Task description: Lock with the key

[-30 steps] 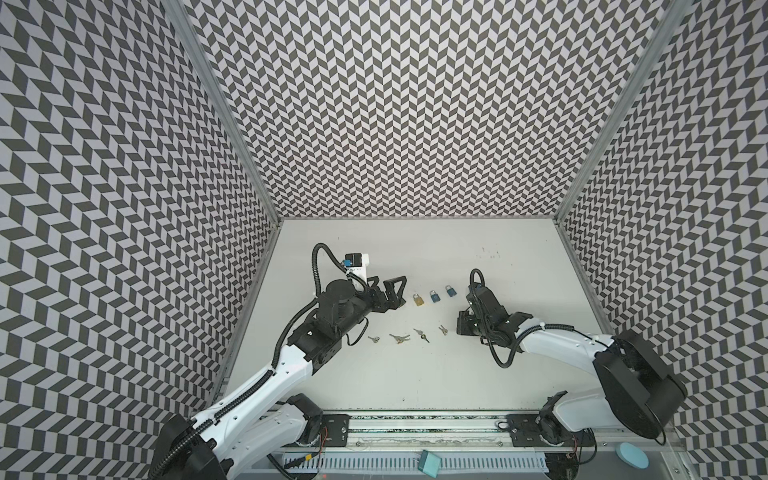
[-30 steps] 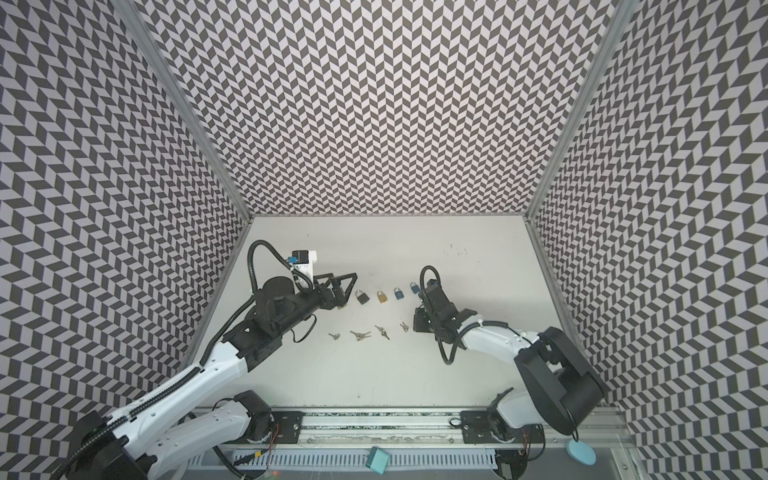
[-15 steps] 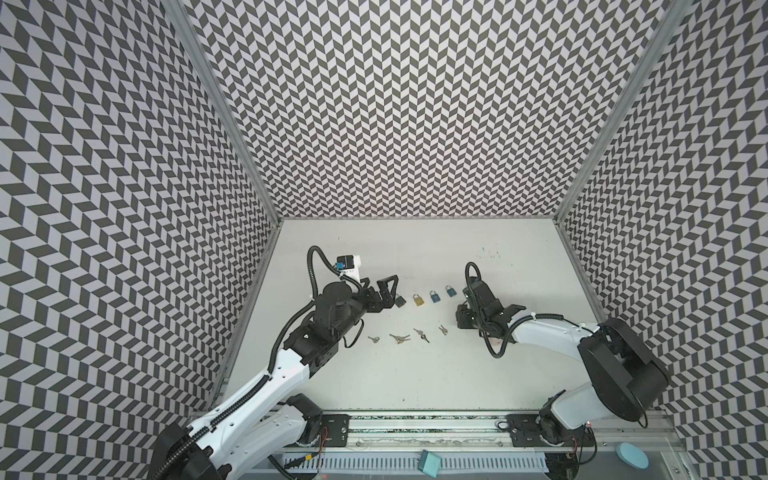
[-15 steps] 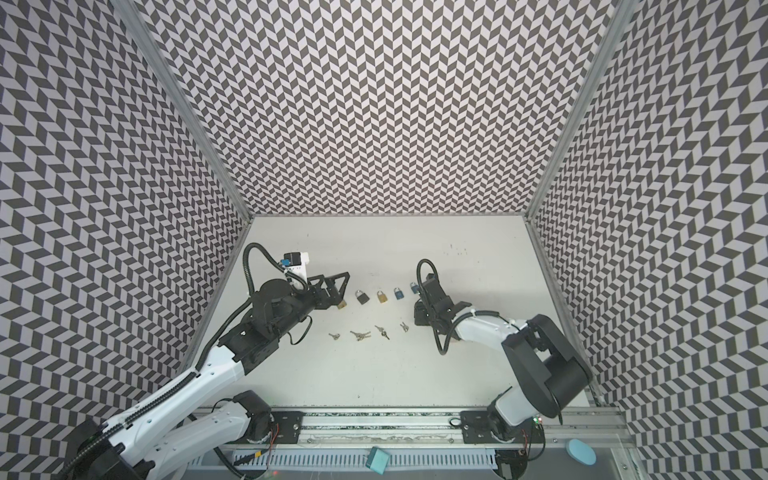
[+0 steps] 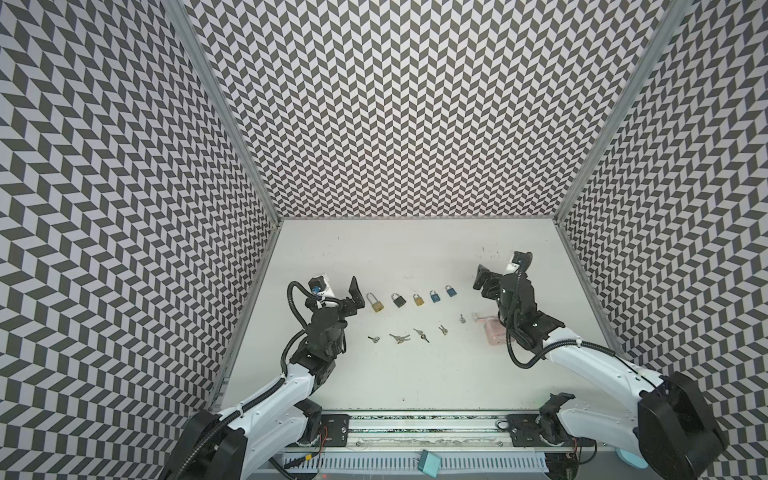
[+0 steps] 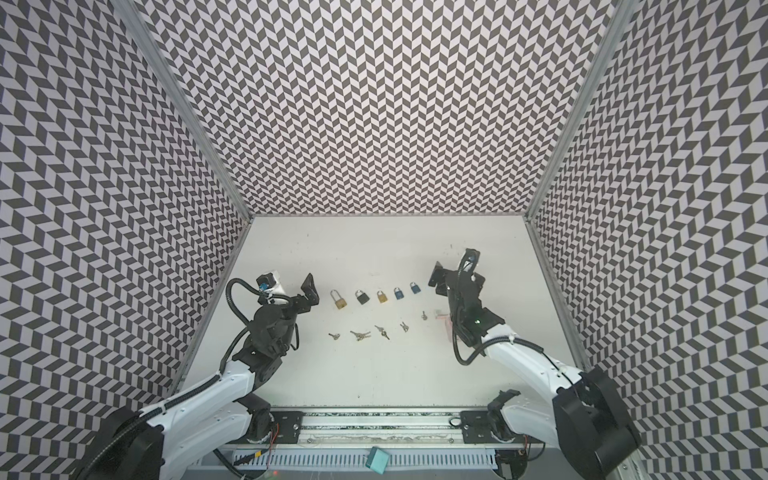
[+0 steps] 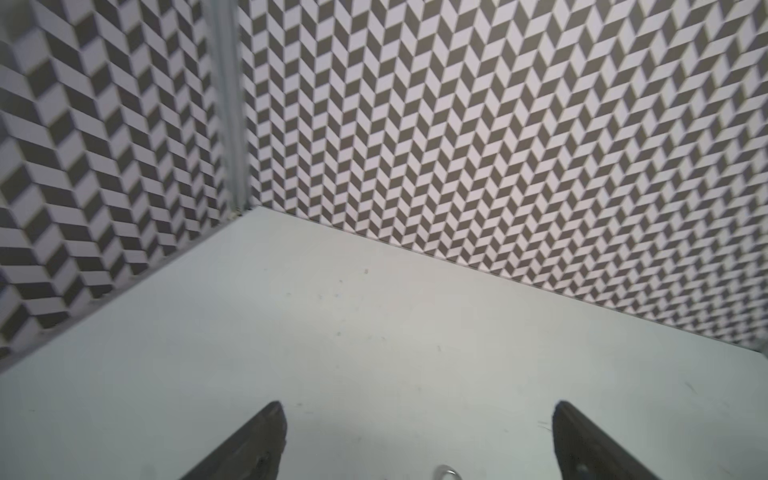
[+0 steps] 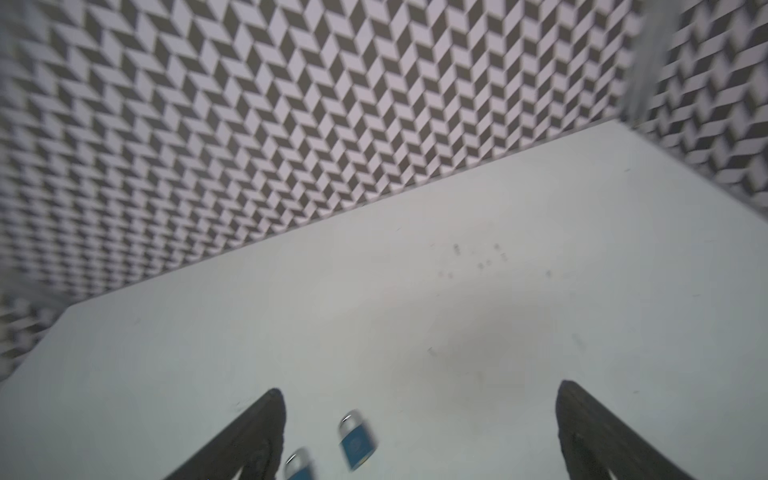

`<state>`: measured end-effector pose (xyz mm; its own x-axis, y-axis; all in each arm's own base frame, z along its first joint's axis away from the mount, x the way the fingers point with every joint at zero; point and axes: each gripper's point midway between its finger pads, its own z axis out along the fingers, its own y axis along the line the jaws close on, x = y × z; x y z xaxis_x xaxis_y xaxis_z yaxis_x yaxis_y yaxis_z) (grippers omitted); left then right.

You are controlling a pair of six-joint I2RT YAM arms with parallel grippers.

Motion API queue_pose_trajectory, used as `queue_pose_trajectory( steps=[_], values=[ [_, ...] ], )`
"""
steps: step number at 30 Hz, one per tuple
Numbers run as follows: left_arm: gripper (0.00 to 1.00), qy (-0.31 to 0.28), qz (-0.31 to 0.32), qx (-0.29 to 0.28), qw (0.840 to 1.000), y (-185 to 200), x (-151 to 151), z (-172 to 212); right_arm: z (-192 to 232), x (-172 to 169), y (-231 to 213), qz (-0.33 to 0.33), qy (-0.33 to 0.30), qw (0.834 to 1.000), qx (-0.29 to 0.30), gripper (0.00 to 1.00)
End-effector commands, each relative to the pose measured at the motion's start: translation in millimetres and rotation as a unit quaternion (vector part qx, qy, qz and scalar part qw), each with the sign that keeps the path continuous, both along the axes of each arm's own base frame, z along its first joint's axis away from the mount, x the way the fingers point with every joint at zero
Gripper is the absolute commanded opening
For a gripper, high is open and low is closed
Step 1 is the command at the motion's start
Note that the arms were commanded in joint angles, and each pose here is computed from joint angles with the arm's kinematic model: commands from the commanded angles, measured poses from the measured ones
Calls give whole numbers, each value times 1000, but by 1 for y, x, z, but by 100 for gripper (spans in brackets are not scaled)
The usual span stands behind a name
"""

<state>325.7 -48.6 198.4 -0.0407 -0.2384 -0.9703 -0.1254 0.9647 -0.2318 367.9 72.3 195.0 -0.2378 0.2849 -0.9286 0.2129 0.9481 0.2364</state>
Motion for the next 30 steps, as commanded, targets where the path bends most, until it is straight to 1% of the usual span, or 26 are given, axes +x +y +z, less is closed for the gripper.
queue_pose_trajectory(
  steps=[1,3,4,6,7,8,10,12,13,14,16,18,19,20,21,22,23,25,28,30],
  values=[
    [100,-35,63,54,996,35,-1,18,17,7,-56,-98,-53,990,-85,95],
    [100,-14,82,88,993,47,-6,2,1,10,-70,-100,-37,986,-131,94],
    [100,-8,78,102,992,50,-8,-4,-7,14,-74,-92,-27,985,-140,95],
    [100,1,71,108,992,58,-9,-19,-27,22,-81,-81,-10,988,-134,100],
    [100,5,67,105,992,62,-7,-26,-32,24,-81,-72,-13,989,-129,100],
    [100,3,59,101,993,65,-5,-32,-37,26,-81,-61,-18,990,-129,100],
    [100,7,34,122,992,60,6,-33,-39,26,-77,-32,-49,989,-134,100],
    [100,-29,11,139,990,57,10,-24,-31,27,-71,-1,-95,986,-137,100],
    [100,-43,-7,142,989,53,13,-20,-37,29,-70,20,-90,987,-131,100],
    [100,-52,-26,142,988,50,18,-19,-39,30,-75,22,-94,989,-116,100],
    [100,-51,-59,119,990,48,29,-28,-42,26,-80,45,-97,990,-94,100],
    [100,-58,-65,121,989,48,39,-39,-43,23,-76,72,-102,988,-92,100],
    [100,-67,-74,124,987,45,42,-37,-44,21,-72,86,-107,986,-96,100],
    [100,-33,-76,121,989,46,49,-45,-43,17,-69,93,-123,983,-99,100],
    [100,5,-65,107,992,51,58,-53,-40,14,-68,93,-136,981,-101,100],
    [100,7,-52,109,993,55,62,-56,-37,13,-69,90,-145,980,-101,100],
    [100,-14,-43,119,992,53,58,-50,-37,12,-69,91,-147,980,-101,100],
    [100,1,-38,117,992,54,60,-53,-37,12,-69,92,-145,980,-101,100],
    [100,-11,-35,119,992,54,57,-50,-37,12,-65,102,-144,979,-103,100],
    [100,-1,-36,118,992,54,59,-52,-33,11,-61,113,-154,976,-107,100]
  ],
)
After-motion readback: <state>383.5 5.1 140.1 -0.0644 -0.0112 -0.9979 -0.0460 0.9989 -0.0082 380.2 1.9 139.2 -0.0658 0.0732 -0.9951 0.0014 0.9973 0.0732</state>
